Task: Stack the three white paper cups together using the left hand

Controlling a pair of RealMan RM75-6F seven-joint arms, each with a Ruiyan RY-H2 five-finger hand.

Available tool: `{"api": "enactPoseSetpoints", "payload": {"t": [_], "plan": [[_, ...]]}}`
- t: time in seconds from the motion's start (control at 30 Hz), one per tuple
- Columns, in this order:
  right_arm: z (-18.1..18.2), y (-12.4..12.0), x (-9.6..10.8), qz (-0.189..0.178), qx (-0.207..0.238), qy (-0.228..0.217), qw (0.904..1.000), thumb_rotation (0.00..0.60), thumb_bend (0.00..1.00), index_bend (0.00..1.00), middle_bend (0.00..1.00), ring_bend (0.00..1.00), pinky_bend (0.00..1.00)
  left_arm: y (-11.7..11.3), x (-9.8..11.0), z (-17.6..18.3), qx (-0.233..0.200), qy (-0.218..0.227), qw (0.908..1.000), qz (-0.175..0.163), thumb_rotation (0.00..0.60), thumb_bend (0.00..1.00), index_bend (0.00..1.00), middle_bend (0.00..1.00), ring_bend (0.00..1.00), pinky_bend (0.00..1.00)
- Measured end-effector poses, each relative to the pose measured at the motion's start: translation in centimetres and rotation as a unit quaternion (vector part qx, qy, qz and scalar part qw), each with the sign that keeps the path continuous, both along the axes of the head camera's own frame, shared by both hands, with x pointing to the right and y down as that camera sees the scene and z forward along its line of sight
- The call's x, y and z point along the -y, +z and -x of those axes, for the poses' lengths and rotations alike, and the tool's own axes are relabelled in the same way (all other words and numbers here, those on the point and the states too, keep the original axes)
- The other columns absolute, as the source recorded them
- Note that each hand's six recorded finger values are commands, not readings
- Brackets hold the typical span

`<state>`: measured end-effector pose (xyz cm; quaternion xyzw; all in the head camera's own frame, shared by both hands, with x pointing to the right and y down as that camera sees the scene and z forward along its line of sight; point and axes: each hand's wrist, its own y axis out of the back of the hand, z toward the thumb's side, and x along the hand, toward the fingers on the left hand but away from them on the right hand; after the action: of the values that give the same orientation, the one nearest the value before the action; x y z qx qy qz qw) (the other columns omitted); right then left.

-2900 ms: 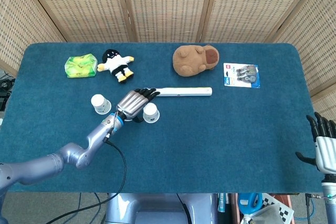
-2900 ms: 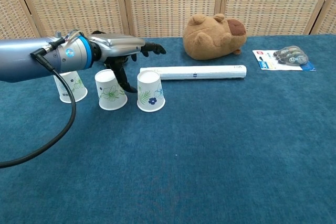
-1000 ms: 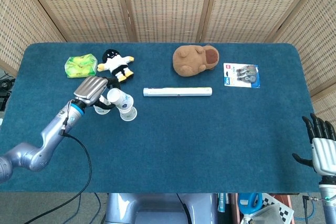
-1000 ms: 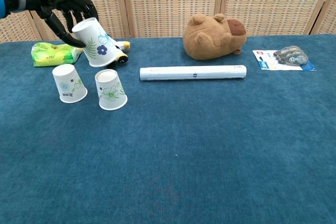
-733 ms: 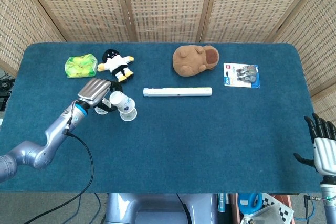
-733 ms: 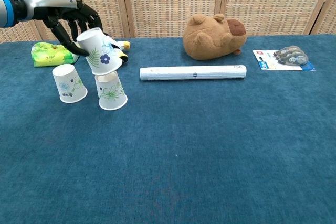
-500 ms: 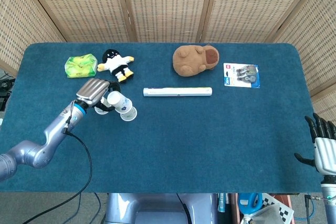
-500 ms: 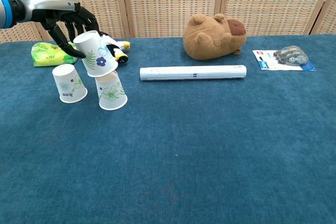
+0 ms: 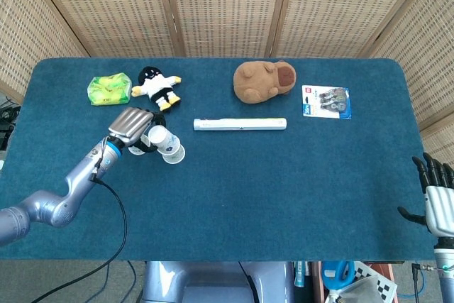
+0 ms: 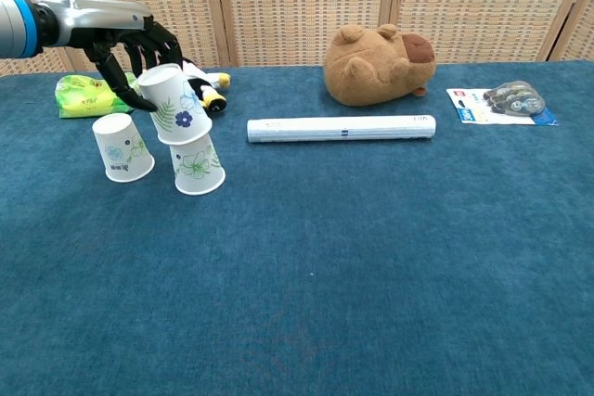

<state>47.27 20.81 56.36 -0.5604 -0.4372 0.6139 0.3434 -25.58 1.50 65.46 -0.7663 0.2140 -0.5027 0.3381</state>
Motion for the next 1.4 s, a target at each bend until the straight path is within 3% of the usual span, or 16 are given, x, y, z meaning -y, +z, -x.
{"api": "enactPoseSetpoints", "payload": {"t": [0.07,0.13,0.17,0.2,0.27,0.33,0.6,0.8,1.03,1.23,1.4], "plan": [[0.0,0.0,0.0,0.000,0.000,0.000,1.0000,0.600,0.00,0.00,0.00,0.00,0.00,0.2,-0.1,-0.2,0.004,0.002,1.0000,0.000,0.600,0.23,0.41,0.39,0.32,0.32],[0.0,-0.1,0.0,-0.001,0.000,0.000,1.0000,0.600,0.00,0.00,0.00,0.00,0.00,0.4,-0.3,-0.4,0.004,0.002,1.0000,0.002,0.600,0.23,0.36,0.24,0.20,0.27],[-0.1,-0.1,0.0,-0.001,0.000,0.000,1.0000,0.600,0.00,0.00,0.00,0.00,0.00,0.5,-0.4,-0.6,0.003,0.003,1.0000,0.003,0.600,0.23,0.31,0.17,0.13,0.24],[-0.1,-0.1,0.0,-0.001,0.000,0.001,1.0000,0.600,0.00,0.00,0.00,0.00,0.00,0.5,-0.5,-0.6,0.003,0.003,1.0000,0.003,0.600,0.23,0.19,0.07,0.05,0.17],[-0.1,-0.1,0.0,-0.001,0.000,0.001,1.0000,0.600,0.00,0.00,0.00,0.00,0.00,0.4,-0.5,-0.7,0.000,0.002,1.0000,0.001,0.600,0.23,0.02,0.00,0.00,0.06],[-0.1,-0.1,0.0,-0.001,0.000,0.002,1.0000,0.600,0.00,0.00,0.00,0.00,0.00,0.2,-0.4,-0.8,-0.006,-0.001,1.0000,-0.003,0.600,0.23,0.00,0.00,0.00,0.01],[0.0,0.0,-0.1,0.001,-0.002,-0.001,1.0000,0.600,0.00,0.00,0.00,0.00,0.00,-1.9,0.1,0.0,-0.026,-0.009,0.9994,-0.019,0.600,0.23,0.00,0.00,0.00,0.00],[0.1,0.0,-0.1,0.002,0.000,-0.001,1.0000,0.600,0.00,0.00,0.00,0.00,0.00,-3.3,0.6,4.4,0.029,-0.017,0.9993,-0.017,0.600,0.23,0.00,0.00,0.00,0.00],[0.3,0.2,-0.1,0.005,0.001,-0.003,1.0000,0.600,0.00,0.00,0.00,0.00,0.00,-1.0,-0.3,9.4,0.079,-0.070,0.9942,0.019,0.600,0.23,0.00,0.00,0.00,0.01],[0.4,0.3,-0.1,0.009,0.003,-0.004,0.9999,0.600,0.00,0.00,0.00,0.00,0.00,1.4,-0.8,11.4,0.073,-0.101,0.9918,0.029,0.600,0.23,0.00,0.00,0.00,0.07],[0.4,0.6,-0.2,0.015,0.007,0.000,0.9999,0.600,0.00,0.00,0.00,0.00,0.00,3.4,-1.1,11.3,0.064,-0.097,0.9929,0.025,0.600,0.23,0.00,0.08,0.07,0.15]]}}
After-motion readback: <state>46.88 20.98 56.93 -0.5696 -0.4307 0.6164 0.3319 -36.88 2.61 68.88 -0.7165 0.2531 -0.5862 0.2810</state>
